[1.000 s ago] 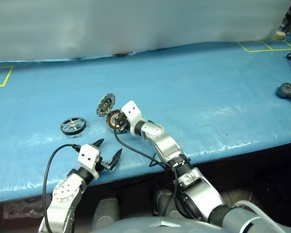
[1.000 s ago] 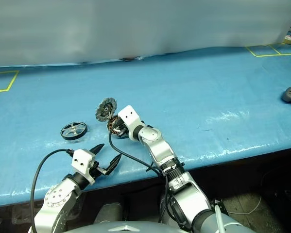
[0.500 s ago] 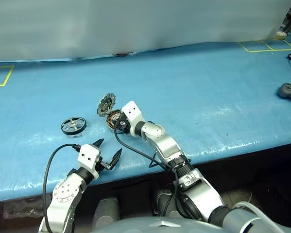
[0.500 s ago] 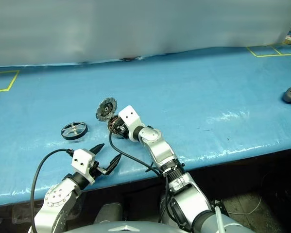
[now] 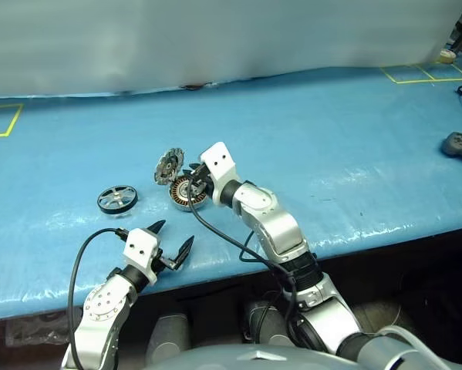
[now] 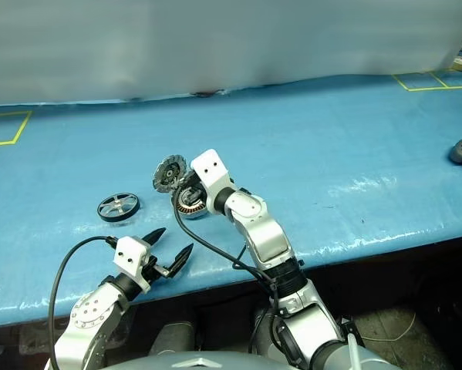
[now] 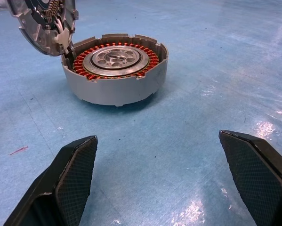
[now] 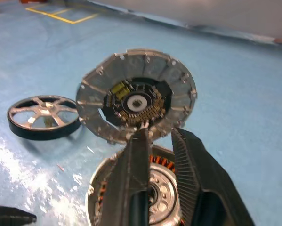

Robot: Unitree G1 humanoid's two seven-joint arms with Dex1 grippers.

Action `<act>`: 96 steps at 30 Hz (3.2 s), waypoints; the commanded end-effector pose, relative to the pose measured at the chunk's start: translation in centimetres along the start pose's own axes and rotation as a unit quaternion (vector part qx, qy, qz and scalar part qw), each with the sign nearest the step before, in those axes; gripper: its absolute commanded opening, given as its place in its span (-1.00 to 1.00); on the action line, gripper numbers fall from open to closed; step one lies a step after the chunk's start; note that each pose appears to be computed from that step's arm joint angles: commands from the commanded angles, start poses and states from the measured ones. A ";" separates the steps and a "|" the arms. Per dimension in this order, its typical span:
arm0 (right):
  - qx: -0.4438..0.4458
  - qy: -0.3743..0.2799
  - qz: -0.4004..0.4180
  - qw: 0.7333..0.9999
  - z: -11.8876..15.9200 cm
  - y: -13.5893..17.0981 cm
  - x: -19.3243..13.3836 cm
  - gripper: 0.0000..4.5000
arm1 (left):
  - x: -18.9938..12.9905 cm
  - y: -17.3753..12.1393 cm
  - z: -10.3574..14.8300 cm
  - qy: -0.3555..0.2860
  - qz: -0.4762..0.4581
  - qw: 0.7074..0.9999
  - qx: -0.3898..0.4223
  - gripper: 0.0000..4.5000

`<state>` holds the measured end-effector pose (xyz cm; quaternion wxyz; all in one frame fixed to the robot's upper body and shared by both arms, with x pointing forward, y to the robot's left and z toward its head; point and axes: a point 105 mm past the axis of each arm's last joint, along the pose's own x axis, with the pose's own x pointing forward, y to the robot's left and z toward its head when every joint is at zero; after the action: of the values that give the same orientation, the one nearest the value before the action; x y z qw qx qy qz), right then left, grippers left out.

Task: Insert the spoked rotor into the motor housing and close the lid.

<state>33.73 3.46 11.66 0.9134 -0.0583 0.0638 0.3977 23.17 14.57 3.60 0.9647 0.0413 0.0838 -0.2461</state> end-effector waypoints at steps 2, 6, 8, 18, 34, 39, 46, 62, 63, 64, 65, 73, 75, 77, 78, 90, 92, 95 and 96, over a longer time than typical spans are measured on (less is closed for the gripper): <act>-0.006 0.027 -0.012 1.000 -0.8 0.3 0.4 -0.99 | 0.0 -0.1 0.4 -0.010 -0.004 1.000 0.003 1.00; -0.008 0.047 -0.026 0.999 -2.1 0.1 1.1 -0.99 | 0.0 -0.1 0.5 -0.013 -0.004 1.000 0.004 1.00; -0.009 0.048 -0.032 0.998 -2.3 0.0 1.4 -0.99 | 0.0 -0.1 0.6 -0.014 -0.002 1.000 0.005 1.00; -0.014 0.039 -0.038 0.998 -1.9 -0.2 2.1 -0.99 | -0.1 0.0 0.7 -0.015 0.003 1.000 0.006 1.00; -0.021 0.037 -0.026 0.999 -1.7 0.3 2.6 -0.99 | -0.2 -0.1 0.6 -0.012 0.002 1.000 0.003 1.00; -0.021 0.044 -0.025 0.998 -2.2 0.2 2.8 -0.99 | -0.2 -0.1 0.6 -0.012 0.002 1.000 0.003 1.00; -0.019 0.050 -0.018 0.998 -2.7 0.4 3.0 -0.99 | -0.2 -0.1 0.5 -0.011 0.004 1.000 0.003 1.00; -0.012 0.050 0.009 0.999 -2.9 1.5 2.9 -0.99 | -0.1 -0.1 0.5 -0.009 0.004 1.000 0.001 1.00; -0.012 0.049 0.010 0.999 -2.9 1.6 2.9 -0.99 | -0.1 -0.1 0.5 -0.009 0.004 1.000 0.001 1.00; -0.012 0.049 0.010 0.999 -2.9 1.6 2.9 -0.99 | -0.1 -0.1 0.5 -0.009 0.004 1.000 0.001 1.00; -0.011 0.048 0.011 0.999 -2.9 1.6 2.9 -0.99 | -0.1 -0.1 0.5 -0.009 0.003 1.000 0.001 1.00; -0.011 0.048 0.025 0.998 -3.1 2.0 2.8 -0.99 | -0.1 -0.1 0.4 -0.007 0.003 1.000 0.001 1.00; -0.010 0.049 0.027 0.998 -3.2 2.0 2.8 -0.99 | -0.2 -0.1 0.4 -0.006 0.003 1.000 0.001 1.00; -0.010 0.049 0.029 0.998 -3.3 2.1 2.7 -0.99 | -0.2 -0.1 0.3 -0.006 0.003 1.000 0.001 1.00; -0.010 0.049 0.030 0.998 -3.3 2.1 2.7 -0.99 | -0.2 -0.1 0.3 -0.006 0.002 1.000 0.001 1.00; -0.005 0.064 0.040 0.997 -4.3 2.3 2.6 -0.99 | -0.2 -0.3 0.2 -0.006 0.000 1.000 -0.001 1.00; -0.006 0.069 0.041 0.997 -4.6 2.3 2.6 -0.99 | -0.2 -0.3 0.2 -0.006 0.001 1.000 -0.002 1.00; -0.002 0.075 0.039 0.996 -4.9 2.1 2.6 -0.99 | -0.2 -0.3 0.3 -0.007 0.003 1.000 -0.002 1.00; -0.001 0.077 0.038 0.996 -5.0 2.0 2.6 -0.99 | -0.2 -0.3 0.3 -0.008 0.004 1.000 -0.003 1.00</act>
<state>34.17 5.50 7.08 0.8973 -0.0854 0.1203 0.4160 22.87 14.74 3.23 0.9663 0.0381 0.0911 -0.2375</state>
